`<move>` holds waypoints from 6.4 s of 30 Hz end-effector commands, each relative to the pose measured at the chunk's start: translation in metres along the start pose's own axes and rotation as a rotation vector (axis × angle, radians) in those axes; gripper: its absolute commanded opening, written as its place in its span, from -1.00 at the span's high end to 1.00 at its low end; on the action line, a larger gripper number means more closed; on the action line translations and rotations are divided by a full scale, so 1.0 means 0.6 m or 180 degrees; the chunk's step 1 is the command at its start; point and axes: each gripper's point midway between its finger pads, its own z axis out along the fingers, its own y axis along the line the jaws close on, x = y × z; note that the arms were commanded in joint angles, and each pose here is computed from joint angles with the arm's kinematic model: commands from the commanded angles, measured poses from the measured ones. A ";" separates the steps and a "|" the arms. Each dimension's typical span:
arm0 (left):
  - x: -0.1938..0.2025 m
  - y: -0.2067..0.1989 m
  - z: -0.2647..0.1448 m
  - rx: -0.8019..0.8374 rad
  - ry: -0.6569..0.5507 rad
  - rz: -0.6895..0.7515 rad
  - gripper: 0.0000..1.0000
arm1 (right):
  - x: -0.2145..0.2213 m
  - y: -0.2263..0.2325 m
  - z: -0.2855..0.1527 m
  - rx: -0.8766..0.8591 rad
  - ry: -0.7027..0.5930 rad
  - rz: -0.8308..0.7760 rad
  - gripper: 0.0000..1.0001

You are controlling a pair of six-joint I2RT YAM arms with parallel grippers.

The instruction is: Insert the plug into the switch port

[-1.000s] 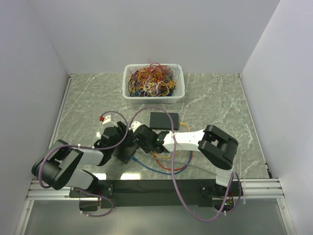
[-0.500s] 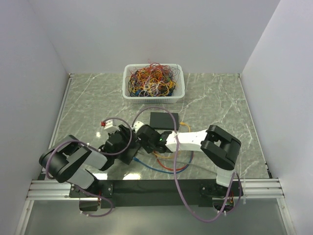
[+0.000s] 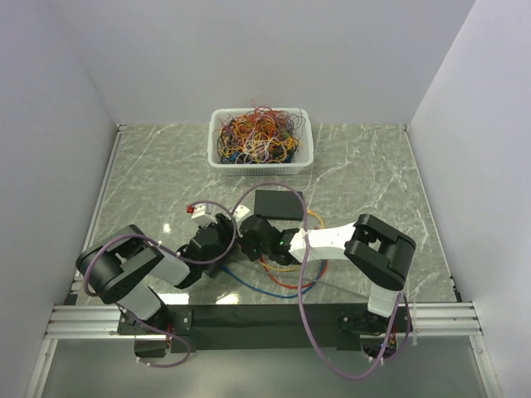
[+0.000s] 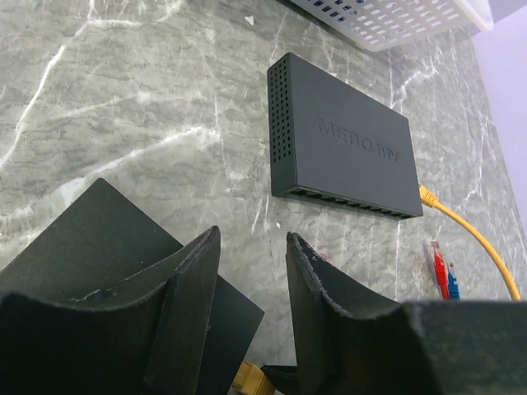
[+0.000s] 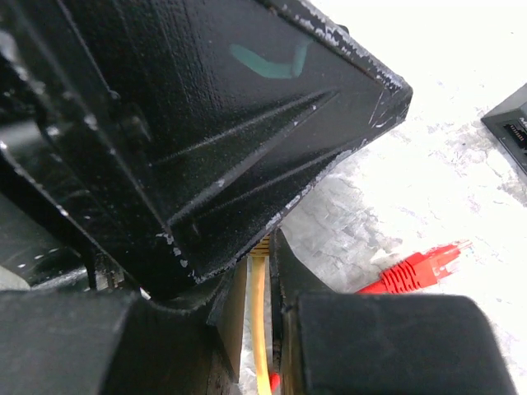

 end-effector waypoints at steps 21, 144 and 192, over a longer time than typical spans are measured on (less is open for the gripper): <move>0.039 0.044 -0.064 -0.0467 0.1033 0.0277 -0.13 | -0.219 0.045 -0.020 -0.0214 -0.1306 0.0304 1.00; -0.354 0.074 -0.152 -0.1264 -0.0179 -0.0454 -0.97 | -0.382 0.075 0.279 -0.0943 -0.0540 0.3242 0.74; -0.183 -0.091 -0.002 0.0156 0.0658 -0.0119 -0.83 | -0.084 -0.351 -0.152 0.1767 -0.0829 0.2445 -0.54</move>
